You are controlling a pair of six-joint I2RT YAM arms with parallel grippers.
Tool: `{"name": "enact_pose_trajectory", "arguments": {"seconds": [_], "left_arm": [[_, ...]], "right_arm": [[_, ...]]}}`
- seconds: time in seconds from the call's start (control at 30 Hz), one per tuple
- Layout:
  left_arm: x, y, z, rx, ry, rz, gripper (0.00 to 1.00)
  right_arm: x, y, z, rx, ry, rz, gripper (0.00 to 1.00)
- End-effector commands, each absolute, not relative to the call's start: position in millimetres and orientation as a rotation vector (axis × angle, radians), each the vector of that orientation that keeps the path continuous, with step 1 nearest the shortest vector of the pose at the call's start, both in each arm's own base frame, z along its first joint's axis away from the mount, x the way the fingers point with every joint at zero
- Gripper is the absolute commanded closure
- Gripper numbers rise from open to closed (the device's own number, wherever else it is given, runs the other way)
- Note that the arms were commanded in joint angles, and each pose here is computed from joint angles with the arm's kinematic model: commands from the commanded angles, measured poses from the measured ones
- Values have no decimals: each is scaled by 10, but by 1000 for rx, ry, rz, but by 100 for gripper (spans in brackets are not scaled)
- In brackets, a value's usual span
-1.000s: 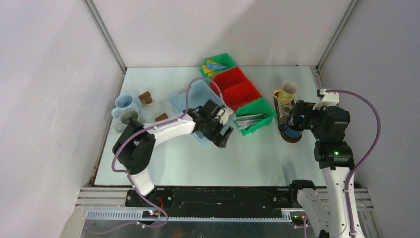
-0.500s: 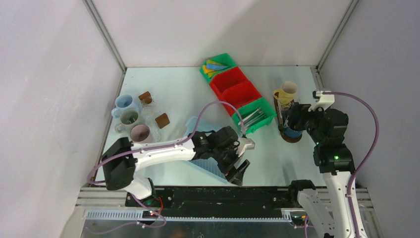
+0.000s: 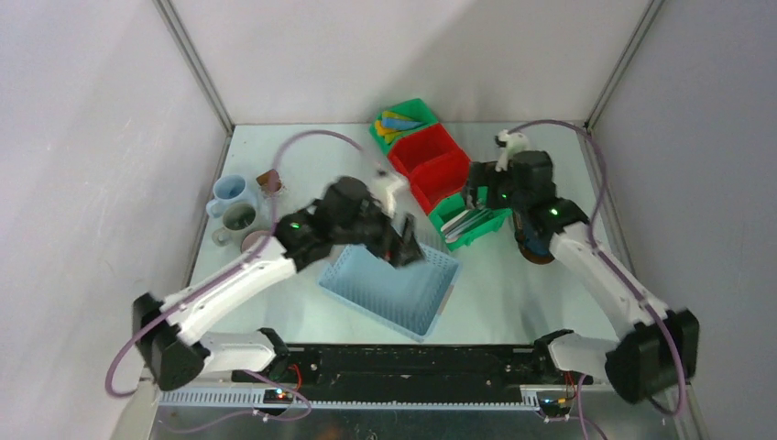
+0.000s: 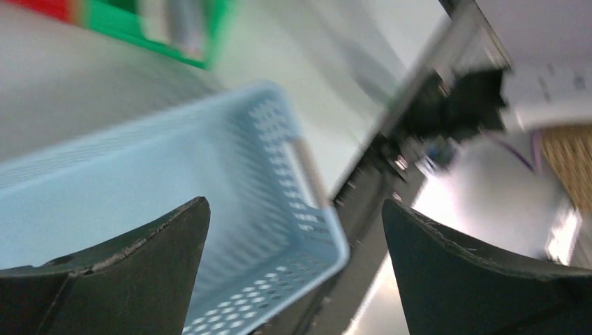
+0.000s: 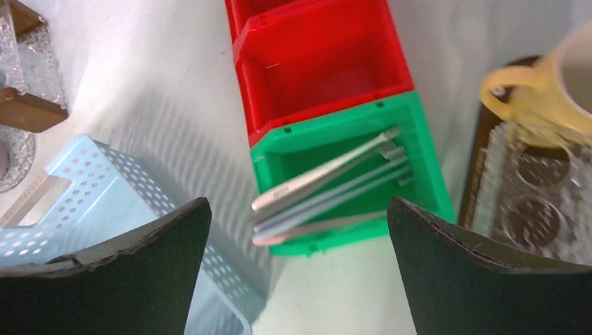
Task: Prepare toiletry sets of a toothbrush and toothpaste on the tray
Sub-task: Move the storage box to the center of the board.
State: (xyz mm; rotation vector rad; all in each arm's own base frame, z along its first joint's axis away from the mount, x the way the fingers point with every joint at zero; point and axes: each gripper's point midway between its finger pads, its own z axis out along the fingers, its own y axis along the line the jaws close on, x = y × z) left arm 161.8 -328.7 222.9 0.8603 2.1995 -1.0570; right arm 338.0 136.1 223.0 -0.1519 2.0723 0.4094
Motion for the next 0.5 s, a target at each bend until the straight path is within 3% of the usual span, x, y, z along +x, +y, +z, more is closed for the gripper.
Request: {"name": "enact_pose_trajectory", "arguments": {"seconds": [0.0, 0.23, 0.47], "left_arm": [[2369, -2547, 2642, 529, 2077, -822, 0], [2974, -1345, 2710, 209, 1987, -428, 0], [3156, -782, 2527, 31, 1953, -163, 0]], "right_arm": [[3958, 1674, 2402, -126, 1976, 341, 1], [4686, 2424, 2036, -334, 2020, 304, 1], [5305, 3046, 1896, -562, 1978, 269, 1]]}}
